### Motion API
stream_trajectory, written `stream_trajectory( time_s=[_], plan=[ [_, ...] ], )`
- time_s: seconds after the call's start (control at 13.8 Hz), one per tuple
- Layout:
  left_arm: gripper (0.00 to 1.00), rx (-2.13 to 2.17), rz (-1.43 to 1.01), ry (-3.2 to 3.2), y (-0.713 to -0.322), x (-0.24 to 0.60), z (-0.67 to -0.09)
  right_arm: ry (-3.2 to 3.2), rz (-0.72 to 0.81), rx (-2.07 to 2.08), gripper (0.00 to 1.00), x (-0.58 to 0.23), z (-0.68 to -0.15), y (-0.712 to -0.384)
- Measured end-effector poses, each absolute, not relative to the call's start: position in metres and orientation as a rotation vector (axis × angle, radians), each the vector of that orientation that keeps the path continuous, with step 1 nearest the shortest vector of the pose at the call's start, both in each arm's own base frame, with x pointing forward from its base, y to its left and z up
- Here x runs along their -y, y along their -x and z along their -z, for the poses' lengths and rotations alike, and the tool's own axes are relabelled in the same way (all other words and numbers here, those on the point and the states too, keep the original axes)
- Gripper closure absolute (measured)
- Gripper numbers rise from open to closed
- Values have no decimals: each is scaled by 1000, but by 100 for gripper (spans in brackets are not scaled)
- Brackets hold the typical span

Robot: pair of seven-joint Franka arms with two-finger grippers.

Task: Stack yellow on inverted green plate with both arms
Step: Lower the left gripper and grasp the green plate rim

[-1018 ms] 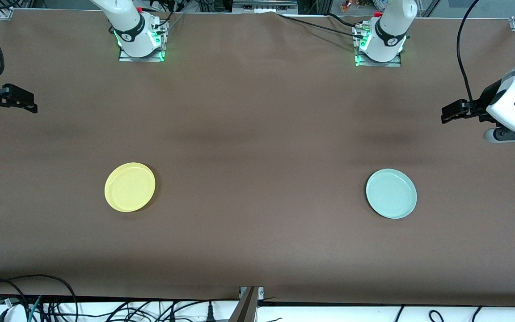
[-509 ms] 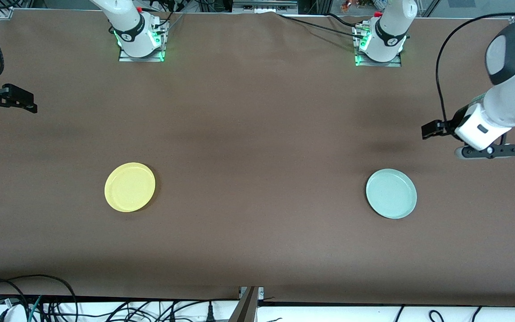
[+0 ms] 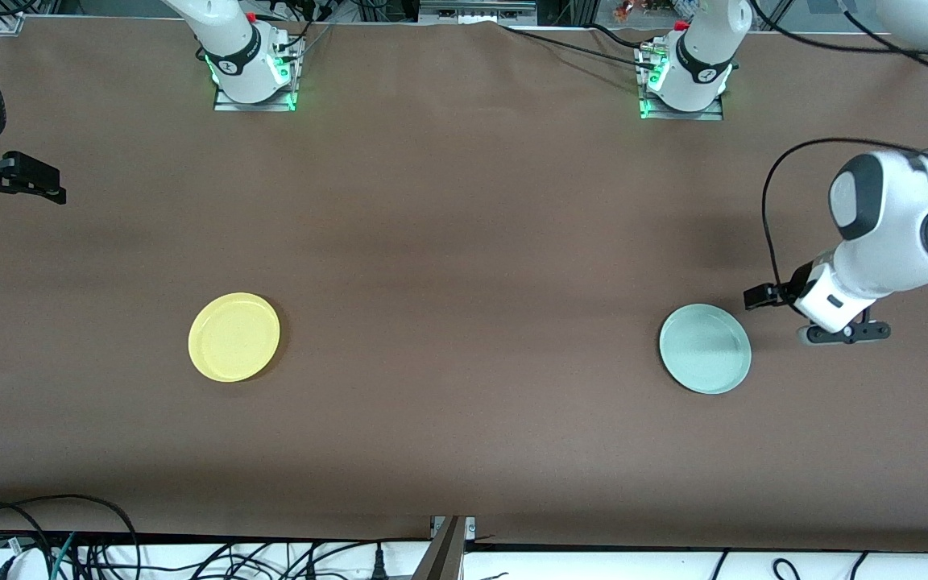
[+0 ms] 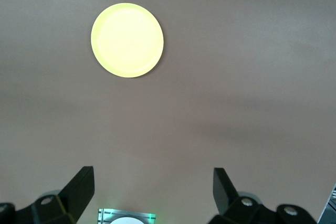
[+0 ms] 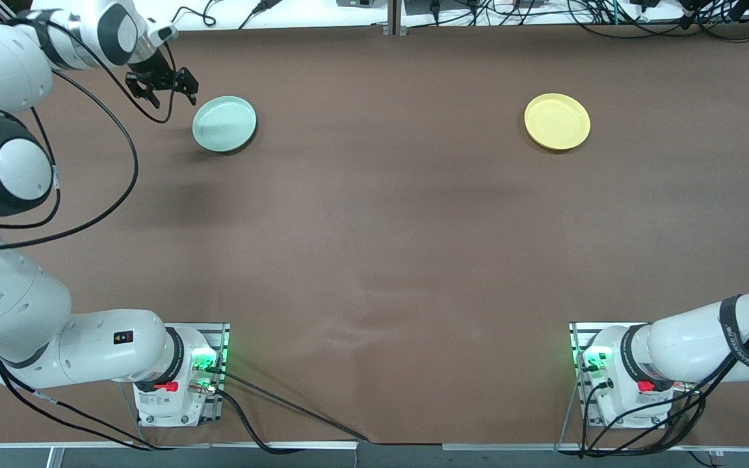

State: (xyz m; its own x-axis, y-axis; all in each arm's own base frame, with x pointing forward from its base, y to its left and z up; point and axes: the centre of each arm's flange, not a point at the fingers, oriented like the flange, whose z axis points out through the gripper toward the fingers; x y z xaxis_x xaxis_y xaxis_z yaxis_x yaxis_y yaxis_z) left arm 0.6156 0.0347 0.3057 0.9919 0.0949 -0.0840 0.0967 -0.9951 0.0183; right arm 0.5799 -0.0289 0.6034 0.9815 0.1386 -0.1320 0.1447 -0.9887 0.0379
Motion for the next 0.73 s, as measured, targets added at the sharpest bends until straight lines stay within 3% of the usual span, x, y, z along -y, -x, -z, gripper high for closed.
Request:
stream_trajectory(
  time_s=[0.58,0.73],
  plan=[
    [0,-154,99,-3117,-624,-56,-206,-3080,199,-220,0,29,-603,-580],
    [7,-150,57,-3116,-628,-54,-202,-3080,200,-220,0,29,-603,-580]
  ],
)
